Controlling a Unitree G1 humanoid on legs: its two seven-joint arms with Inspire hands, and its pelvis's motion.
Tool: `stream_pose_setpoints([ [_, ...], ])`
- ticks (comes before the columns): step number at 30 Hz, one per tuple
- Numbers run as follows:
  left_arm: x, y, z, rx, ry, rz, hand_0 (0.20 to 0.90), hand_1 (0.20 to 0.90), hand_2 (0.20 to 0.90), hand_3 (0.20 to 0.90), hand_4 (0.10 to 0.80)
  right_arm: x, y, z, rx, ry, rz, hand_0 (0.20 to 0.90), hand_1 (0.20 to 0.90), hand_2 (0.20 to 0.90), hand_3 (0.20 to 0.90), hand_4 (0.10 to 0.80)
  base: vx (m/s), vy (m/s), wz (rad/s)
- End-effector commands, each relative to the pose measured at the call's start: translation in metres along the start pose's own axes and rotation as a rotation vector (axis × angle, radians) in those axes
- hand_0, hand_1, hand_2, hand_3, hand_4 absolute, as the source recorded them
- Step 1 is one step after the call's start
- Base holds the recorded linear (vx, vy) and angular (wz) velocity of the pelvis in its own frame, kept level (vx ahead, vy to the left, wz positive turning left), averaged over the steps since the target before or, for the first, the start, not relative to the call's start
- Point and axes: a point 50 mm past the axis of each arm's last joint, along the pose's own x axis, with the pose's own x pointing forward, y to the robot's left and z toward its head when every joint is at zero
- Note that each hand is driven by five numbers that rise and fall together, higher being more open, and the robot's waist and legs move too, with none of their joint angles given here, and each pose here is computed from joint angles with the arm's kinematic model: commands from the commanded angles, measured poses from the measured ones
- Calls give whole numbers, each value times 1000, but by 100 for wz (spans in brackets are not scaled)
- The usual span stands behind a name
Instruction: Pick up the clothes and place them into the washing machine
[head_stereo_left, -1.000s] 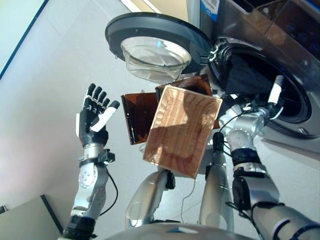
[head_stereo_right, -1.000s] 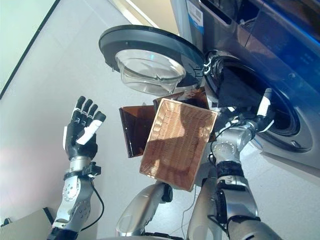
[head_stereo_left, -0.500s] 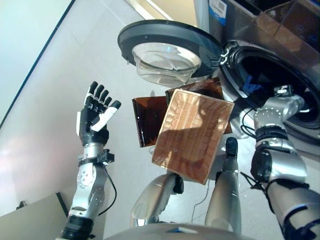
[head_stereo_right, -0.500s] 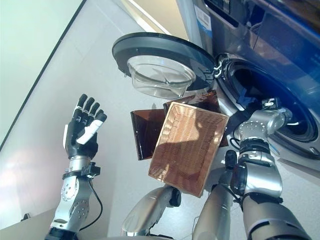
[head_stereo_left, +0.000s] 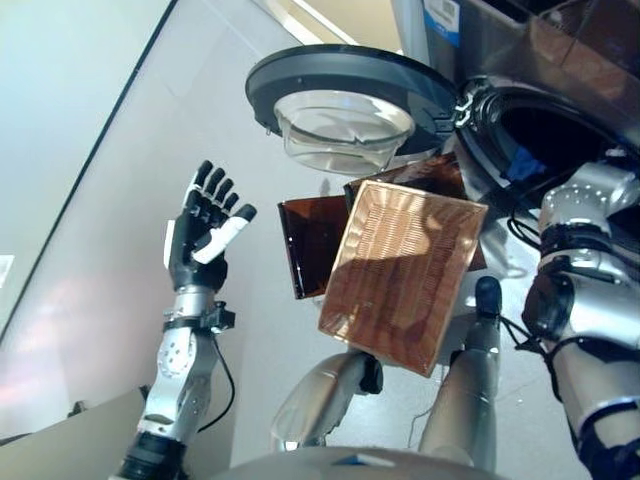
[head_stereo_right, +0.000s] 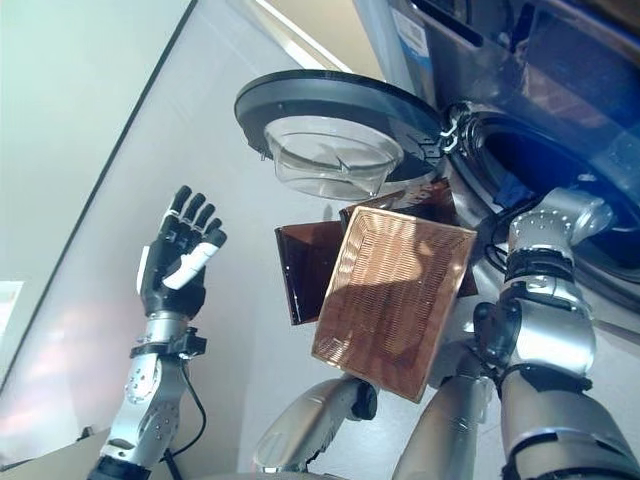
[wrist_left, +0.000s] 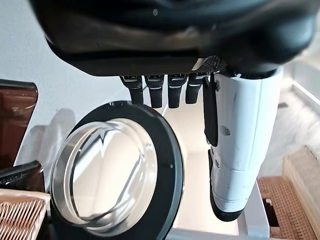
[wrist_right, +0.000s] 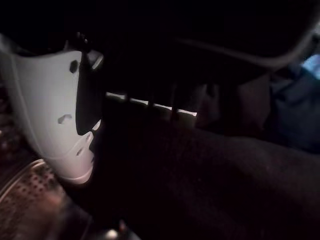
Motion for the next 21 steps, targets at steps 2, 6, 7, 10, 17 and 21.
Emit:
stream_pose_setpoints([
  [2, 1, -13, 42, -35, -218, -83, 900, 900, 900, 900, 800, -8, 70, 34, -53, -168, 264, 200, 200, 200, 200, 300, 1, -6, -5],
  [6, 1, -16, 44, -48, -236, -95, 900, 900, 900, 900, 800, -12, 83, 35, -104, -184, 296, 200, 200, 200, 200, 300, 13, -2, -3],
  [7, 2, -18, 47, -50, -250, -107, 900, 900, 900, 900, 800, -13, 87, 35, -141, -192, 317, 200, 200, 200, 200, 300, 0, 0, 0],
  [10, 2, -21, 52, -61, -278, -111, 900, 900, 900, 900, 800, -15, 101, 41, -185, -217, 350, 200, 200, 200, 200, 300, 6, -18, 6],
  [17, 4, -28, 56, -75, -313, -116, 900, 900, 900, 900, 800, -16, 121, 62, -223, -291, 394, 200, 200, 200, 200, 300, 3, -26, 13],
  [21, 8, -33, 58, -89, -334, -120, 900, 900, 900, 900, 800, -17, 133, 76, -231, -335, 406, 200, 200, 200, 200, 300, 26, 2, 8],
])
